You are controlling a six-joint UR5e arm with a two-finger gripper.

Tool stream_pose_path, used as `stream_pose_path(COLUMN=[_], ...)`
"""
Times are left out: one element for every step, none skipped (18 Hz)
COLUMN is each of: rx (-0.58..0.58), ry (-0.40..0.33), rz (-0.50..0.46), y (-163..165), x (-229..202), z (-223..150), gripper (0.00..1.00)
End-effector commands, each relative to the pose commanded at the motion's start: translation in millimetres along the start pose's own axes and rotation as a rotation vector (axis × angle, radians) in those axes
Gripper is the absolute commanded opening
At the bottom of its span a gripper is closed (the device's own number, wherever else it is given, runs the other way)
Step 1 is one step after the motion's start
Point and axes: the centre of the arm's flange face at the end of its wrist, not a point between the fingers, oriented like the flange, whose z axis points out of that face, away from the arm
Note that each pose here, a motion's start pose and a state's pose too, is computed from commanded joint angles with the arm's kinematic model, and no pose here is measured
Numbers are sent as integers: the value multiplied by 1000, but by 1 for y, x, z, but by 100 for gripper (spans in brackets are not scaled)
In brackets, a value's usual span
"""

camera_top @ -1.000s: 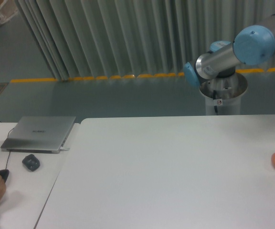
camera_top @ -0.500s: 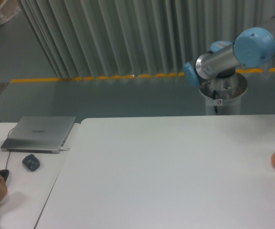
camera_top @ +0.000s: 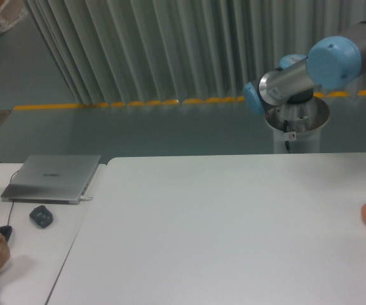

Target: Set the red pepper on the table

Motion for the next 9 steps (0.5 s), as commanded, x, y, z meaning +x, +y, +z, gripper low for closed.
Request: stream_pose_path(rx=[0,0,-2,-4,-5,-8,-10,-5,-1], ry=[6,1,11,5,6,10,19,15,17], rz=[-12,-24,-55,-110,-139,-167,-220,-265,-307], y=[0,0,0,3,3,1,1,0,-1], x=[2,-1,-1,-4,-3,1,6,5,7], z=[-3,-15,-23,-35,-37,-38,-37,-39,-39], gripper=[100,100,100,100,100,100,100,100,100])
